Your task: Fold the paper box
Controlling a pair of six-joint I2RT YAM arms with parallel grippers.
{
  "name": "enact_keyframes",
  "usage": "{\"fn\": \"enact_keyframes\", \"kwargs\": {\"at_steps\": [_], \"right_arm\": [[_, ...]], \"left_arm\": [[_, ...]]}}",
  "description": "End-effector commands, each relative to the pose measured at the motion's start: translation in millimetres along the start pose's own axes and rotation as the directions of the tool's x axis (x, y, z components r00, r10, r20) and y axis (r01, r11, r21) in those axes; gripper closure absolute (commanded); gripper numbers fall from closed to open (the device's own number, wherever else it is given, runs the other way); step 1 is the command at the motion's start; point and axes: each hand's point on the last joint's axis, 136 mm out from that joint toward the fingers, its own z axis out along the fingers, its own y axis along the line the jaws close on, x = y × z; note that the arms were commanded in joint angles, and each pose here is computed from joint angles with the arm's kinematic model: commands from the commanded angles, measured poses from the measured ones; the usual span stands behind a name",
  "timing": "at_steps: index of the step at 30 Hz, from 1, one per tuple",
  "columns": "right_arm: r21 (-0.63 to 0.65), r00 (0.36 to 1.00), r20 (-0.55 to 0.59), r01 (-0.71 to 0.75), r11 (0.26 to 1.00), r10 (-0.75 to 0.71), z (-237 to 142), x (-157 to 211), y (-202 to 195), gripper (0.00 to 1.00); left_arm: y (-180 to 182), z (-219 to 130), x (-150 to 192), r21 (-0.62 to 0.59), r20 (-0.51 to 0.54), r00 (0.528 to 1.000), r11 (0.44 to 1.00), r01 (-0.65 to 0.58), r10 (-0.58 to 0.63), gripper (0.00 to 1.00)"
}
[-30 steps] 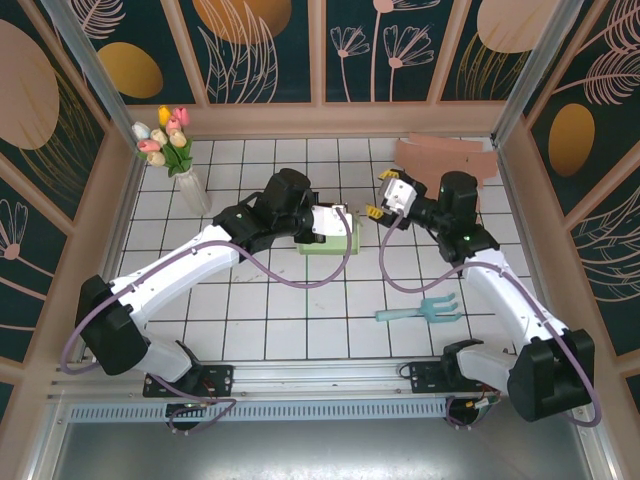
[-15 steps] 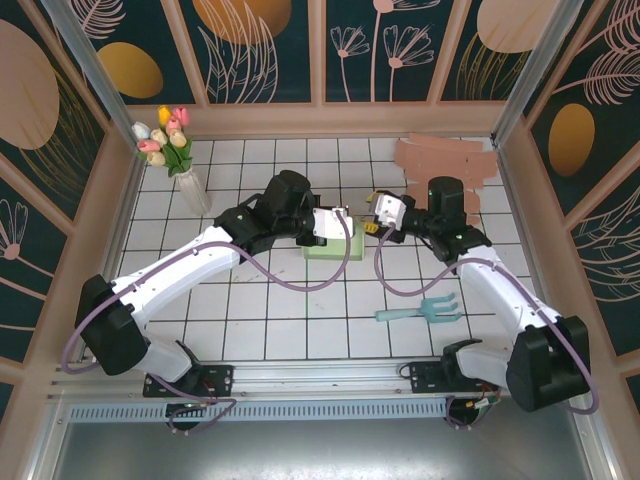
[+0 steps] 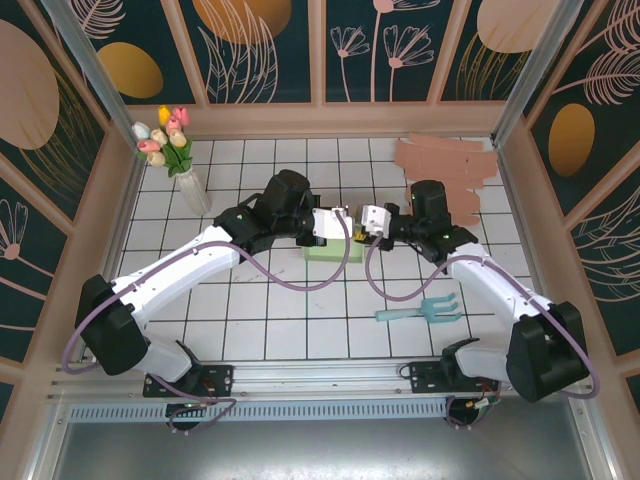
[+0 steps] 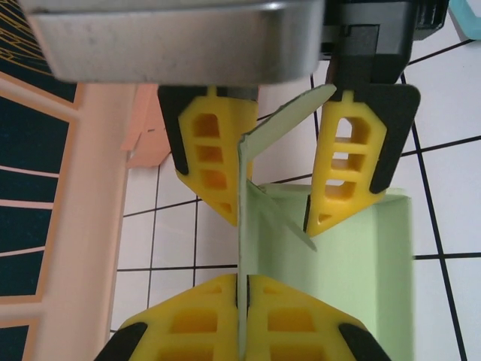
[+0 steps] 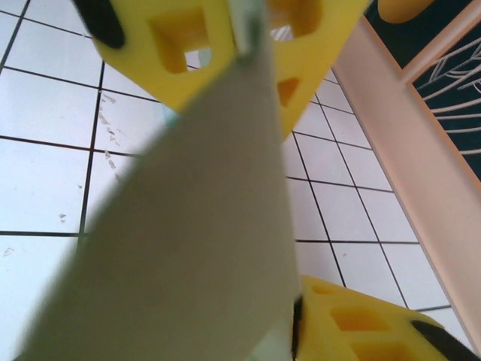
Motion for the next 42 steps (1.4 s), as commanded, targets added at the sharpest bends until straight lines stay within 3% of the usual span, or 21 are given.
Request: {"fn": "enact_keyframes", "kwargs": {"at_steps": [1, 7, 12, 14, 18, 20, 22, 25, 28, 30, 32, 35, 37, 39, 42], "right_arm": [[-0.049, 0.999, 0.045, 0.024, 0.999, -0.021, 4.1, -13.5, 4.4, 0.73], [-0.049, 1.000, 0.018, 0.020, 0.999, -0.020, 5.6, -6.2, 6.7, 0.86], [-0.030, 1.000, -0.005, 0.020, 0.999, -0.020, 5.3, 1.9, 6.9, 0.94], [-0.013, 1.000, -0.005, 0.017, 1.000, -0.017, 5.1, 4.5, 4.7, 0.97], [0.026, 1.000, -0.001, 0.013, 1.000, -0.013, 4.8, 10.1, 0.4, 1.00], [0.040, 1.000, 0.001, 0.006, 0.999, -0.006, 4.6, 14.0, -0.4, 1.00], [0.045, 1.000, 0.002, -0.003, 0.999, 0.003, 5.2, 18.8, 1.1, 1.00], [0.057, 1.000, -0.004, -0.013, 0.998, 0.013, 5.1, 26.5, 1.7, 1.00], [0.083, 1.000, -0.004, -0.018, 0.996, 0.018, 4.3, 31.1, -0.5, 1.00], [0.098, 1.000, -0.004, -0.021, 0.995, 0.021, 4.3, 33.7, -1.0, 1.00], [0.104, 1.000, 0.002, -0.025, 0.994, 0.025, 4.4, 34.7, 0.6, 1.00], [0.104, 1.000, 0.017, -0.023, 0.994, 0.022, 4.0, 34.5, 5.1, 1.00], [0.107, 1.000, 0.023, -0.022, 0.994, 0.019, 3.3, 34.6, 6.4, 1.00], [0.109, 1.000, 0.025, -0.020, 0.994, 0.017, 3.5, 34.9, 6.7, 1.00], [0.106, 0.999, 0.025, -0.021, 0.994, 0.019, 4.9, 36.0, 6.5, 1.00]], "left_arm": [[-1.9, 0.6, -9.7, 0.012, 0.056, 0.998, 1.000, 0.008, -0.008, 1.00], [2.6, 0.2, -8.6, -0.014, 0.050, 0.999, 1.000, 0.019, -0.018, 1.00], [16.8, -4.8, -13.2, -0.106, 0.089, 0.994, 0.992, 0.066, -0.057, 0.95], [22.3, -10.8, -16.2, -0.165, 0.132, 0.988, 0.982, 0.096, -0.074, 0.88], [23.5, -27.7, -20.0, -0.244, 0.244, 0.961, 0.951, 0.190, -0.129, 0.65], [22.6, -40.7, -22.2, -0.280, 0.326, 0.932, 0.925, 0.257, -0.160, 0.52], [27.1, -61.9, -25.2, -0.318, 0.425, 0.880, 0.876, 0.363, -0.210, 0.50], [40.6, -92.8, -12.6, -0.393, 0.536, 0.793, 0.745, 0.539, -0.290, 0.51], [61.3, -111.1, 28.6, -0.428, 0.600, 0.668, 0.529, 0.733, -0.440, 0.50], [81.0, -116.4, 72.6, -0.420, 0.627, 0.530, 0.326, 0.847, -0.571, 0.52], [94.5, -114.0, 124.7, -0.405, 0.631, 0.362, 0.107, 0.908, -0.686, 0.45], [98.8, -91.7, 174.3, -0.342, 0.579, 0.120, -0.106, 0.934, -0.806, 0.43], [97.7, -73.4, 192.1, -0.321, 0.532, 0.009, -0.192, 0.928, -0.847, 0.41], [90.5, -56.0, 204.6, -0.317, 0.491, -0.070, -0.253, 0.914, -0.868, 0.39], [88.5, -32.9, 199.8, -0.259, 0.418, -0.168, -0.294, 0.920, -0.893, 0.43]]}}
